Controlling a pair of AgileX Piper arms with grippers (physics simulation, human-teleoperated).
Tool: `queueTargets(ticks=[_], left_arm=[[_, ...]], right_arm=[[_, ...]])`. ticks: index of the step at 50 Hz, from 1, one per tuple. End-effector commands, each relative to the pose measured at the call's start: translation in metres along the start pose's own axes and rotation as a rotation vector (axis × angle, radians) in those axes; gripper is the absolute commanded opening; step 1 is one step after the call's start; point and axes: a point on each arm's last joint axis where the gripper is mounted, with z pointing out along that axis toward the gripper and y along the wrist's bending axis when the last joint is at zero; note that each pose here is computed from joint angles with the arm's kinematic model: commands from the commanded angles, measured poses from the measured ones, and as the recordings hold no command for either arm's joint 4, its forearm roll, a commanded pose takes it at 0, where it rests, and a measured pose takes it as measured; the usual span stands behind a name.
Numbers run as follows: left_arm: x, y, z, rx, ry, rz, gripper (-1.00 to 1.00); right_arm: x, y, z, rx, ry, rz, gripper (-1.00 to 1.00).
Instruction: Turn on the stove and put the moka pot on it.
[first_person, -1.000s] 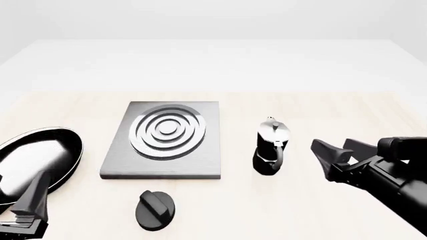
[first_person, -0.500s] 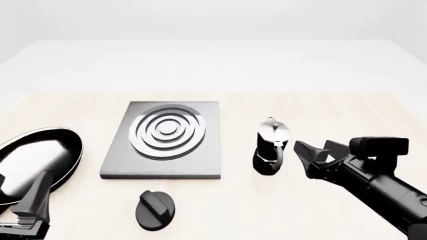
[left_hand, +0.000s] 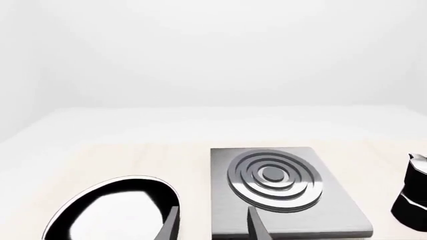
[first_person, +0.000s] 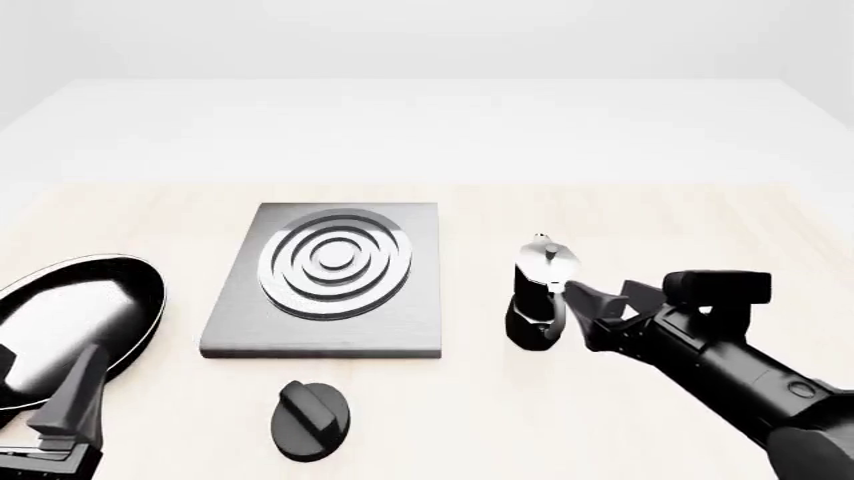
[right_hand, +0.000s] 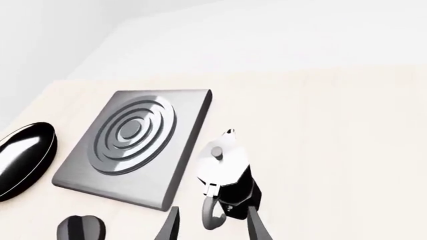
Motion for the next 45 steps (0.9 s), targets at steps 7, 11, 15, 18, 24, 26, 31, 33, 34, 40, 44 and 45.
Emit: queueTargets(ticks=[7,11,15,18,24,26,31,33,34,40,44,45], left_arm=[[0.000,0.000,0.000,-0.001,-0.003,-0.009,1.00],[0.000,0.000,0.000,0.000,-0.001,-0.011,1.00],[0.000,0.000,0.000,0.002,0.000,-0.014,1.00],[0.001,0.000,0.000,0.003,0.001,-0.014,1.00],[0.000,0.000,0.000,0.007,0.002,-0.012,1.00],[0.001,0.000,0.000,0.008,0.002,-0.012,1.00],[0.001,0.000,0.000,0.009,0.003,-0.011,1.00],[0.001,-0.001,0.000,0.009,0.004,-0.010,1.00],[0.001,-0.001,0.000,0.009,0.004,-0.010,1.00],[0.001,-0.001,0.000,0.012,0.005,-0.009,1.00],[0.002,-0.001,0.000,0.012,0.006,-0.009,1.00],[0.002,-0.001,0.000,0.013,0.006,-0.009,1.00]], right_arm=[[0.005,0.001,0.016,-0.006,0.022,-0.004,1.00],[0.008,0.001,0.019,-0.008,0.030,-0.001,1.00],[0.012,0.001,0.022,-0.009,0.040,0.003,1.00],[0.014,0.001,0.023,-0.009,0.045,0.009,1.00],[0.018,0.005,0.027,-0.027,0.057,0.013,1.00],[0.021,0.005,0.030,-0.028,0.062,0.008,1.00],[0.023,0.005,0.033,-0.032,0.066,0.012,1.00],[0.024,0.006,0.034,-0.034,0.067,0.013,1.00],[0.024,0.006,0.034,-0.036,0.067,0.014,1.00],[0.026,0.007,0.039,-0.042,0.069,0.012,1.00],[0.027,0.007,0.042,-0.040,0.069,0.011,1.00],[0.027,0.007,0.043,-0.040,0.070,0.011,1.00]])
